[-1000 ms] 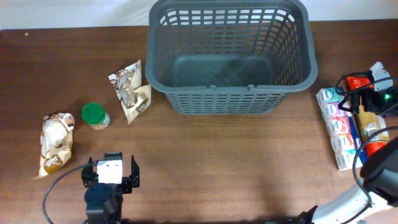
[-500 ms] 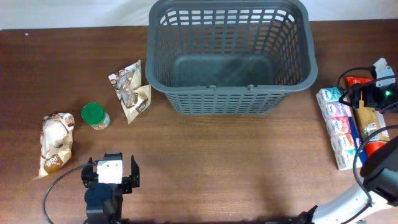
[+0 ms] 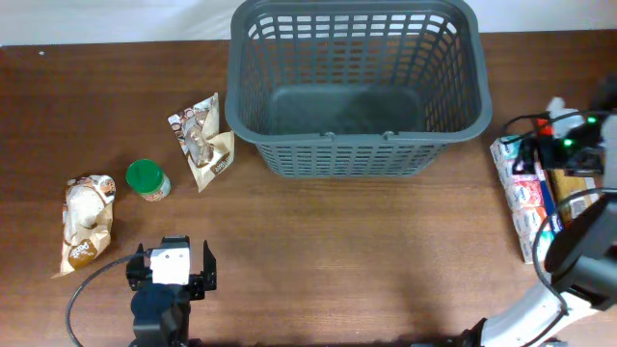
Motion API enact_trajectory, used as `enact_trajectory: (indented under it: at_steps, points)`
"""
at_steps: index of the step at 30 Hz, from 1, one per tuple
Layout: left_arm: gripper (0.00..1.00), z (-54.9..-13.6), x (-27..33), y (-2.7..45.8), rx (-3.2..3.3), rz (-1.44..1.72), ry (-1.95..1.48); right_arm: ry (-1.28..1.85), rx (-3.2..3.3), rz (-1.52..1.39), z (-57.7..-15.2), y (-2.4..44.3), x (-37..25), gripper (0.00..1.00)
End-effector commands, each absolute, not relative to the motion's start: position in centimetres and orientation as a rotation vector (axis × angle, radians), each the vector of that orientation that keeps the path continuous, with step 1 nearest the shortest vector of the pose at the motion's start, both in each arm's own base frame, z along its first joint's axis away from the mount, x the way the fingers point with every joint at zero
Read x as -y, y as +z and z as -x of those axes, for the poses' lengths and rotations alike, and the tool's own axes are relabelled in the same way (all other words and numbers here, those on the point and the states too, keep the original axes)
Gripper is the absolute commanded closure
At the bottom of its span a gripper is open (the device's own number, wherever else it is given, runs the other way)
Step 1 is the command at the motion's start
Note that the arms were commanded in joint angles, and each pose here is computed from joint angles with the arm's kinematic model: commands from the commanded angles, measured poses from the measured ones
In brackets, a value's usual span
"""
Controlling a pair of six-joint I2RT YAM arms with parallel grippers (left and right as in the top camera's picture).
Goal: Pack container
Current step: 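Move the right gripper over the Kleenex tissue packs and grasp them, then lift the tissue packs and lower them into the grey basket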
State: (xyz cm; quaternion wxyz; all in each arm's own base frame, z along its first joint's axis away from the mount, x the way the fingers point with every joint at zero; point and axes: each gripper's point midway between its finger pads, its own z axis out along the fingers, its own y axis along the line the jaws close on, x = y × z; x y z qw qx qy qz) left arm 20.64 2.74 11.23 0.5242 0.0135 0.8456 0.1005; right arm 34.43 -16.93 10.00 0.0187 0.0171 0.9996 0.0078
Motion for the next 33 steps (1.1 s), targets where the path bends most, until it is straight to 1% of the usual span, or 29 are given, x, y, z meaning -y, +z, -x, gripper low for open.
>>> enact_trajectory:
  at_steps: [1,5,10,26,33]
  points:
    - [0.01,-20.7,-2.5,11.2,-2.018,-0.058,0.238,-0.097,-3.161,-0.064,-33.8,8.8,17.2,0.01]
    - [0.01,-20.7,-2.5,11.2,-2.018,-0.058,0.237,-0.098,-3.150,-0.093,-33.6,7.5,17.8,0.01]
    - [0.01,-20.7,-2.5,11.2,-2.018,-0.058,0.238,-0.079,-3.132,-0.211,-32.9,5.7,18.7,0.01]
    - [0.01,-20.7,-2.5,11.2,-2.018,-0.058,0.238,0.003,-3.086,-0.305,-33.6,3.3,17.9,0.01]
    - [0.01,-20.7,-2.5,11.2,-2.018,-0.058,0.238,0.055,-3.165,-0.399,-32.7,-0.2,17.5,0.01]
